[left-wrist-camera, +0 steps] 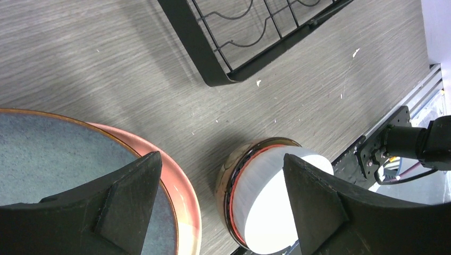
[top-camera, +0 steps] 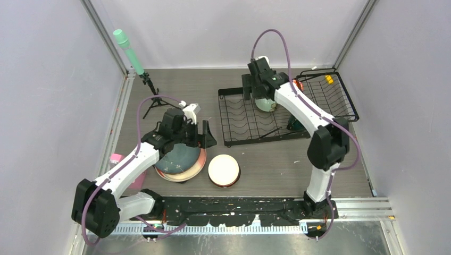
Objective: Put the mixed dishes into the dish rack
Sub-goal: Turn the bowl upside down on the dish rack, then pick up the bowl from the corner of the board.
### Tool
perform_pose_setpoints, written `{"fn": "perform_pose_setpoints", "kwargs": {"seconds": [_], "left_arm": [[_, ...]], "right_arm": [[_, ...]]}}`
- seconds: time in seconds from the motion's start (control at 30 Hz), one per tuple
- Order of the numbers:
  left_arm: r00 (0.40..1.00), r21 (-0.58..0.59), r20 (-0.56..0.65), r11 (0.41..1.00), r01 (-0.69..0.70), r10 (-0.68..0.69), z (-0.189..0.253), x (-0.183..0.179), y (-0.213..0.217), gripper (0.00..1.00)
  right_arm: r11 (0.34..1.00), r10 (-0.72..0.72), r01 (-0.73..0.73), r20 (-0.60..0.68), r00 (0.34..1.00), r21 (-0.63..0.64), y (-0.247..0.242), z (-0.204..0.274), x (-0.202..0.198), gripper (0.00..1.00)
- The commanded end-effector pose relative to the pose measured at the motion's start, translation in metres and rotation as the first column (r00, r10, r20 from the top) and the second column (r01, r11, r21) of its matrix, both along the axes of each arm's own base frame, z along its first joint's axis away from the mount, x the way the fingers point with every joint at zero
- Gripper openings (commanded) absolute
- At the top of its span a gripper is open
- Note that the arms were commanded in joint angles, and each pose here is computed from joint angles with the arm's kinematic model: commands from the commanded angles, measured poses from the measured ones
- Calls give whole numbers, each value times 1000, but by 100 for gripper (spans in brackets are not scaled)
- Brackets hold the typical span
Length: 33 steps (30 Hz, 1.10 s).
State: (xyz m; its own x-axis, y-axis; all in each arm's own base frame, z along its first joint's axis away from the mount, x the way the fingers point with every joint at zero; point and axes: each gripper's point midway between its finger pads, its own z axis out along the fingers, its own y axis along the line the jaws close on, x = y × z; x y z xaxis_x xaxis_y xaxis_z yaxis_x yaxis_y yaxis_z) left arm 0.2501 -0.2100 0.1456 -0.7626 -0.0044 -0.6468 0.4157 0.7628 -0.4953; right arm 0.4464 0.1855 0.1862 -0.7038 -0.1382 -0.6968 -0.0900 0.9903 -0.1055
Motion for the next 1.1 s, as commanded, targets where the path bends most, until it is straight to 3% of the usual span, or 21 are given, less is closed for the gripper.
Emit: {"fn": "perform_pose_setpoints", "kwargs": {"seconds": [0.0,0.43,0.53,0.67,0.83,1.07], "left_arm": [[1000,8,-8,1000,-13,13,2,-7,3,86],[995,52,-97,998,39,-33,-5,-16,-2,82],[990,52,-137,998,42,-35,1,-17,-5,81],[988,36,-149,999,32,-26,18,-18,-7,81],[984,-20,-173,999,43,-45,22,-19,-16,82],[989,37,-122,995,92,-87,-4,-35,-14,81]], "right_arm": [[977,12,-20,41,999,211,19,21,-23,92],[899,-47,33,22,999,436,35,31,-47,89],[856,-89,87,-21,996,510,39,33,-56,86],[837,-125,184,-147,981,516,31,18,-79,85],[783,-4,187,-296,955,594,53,4,-109,83],[752,94,96,-249,964,652,55,-13,-134,78]]}}
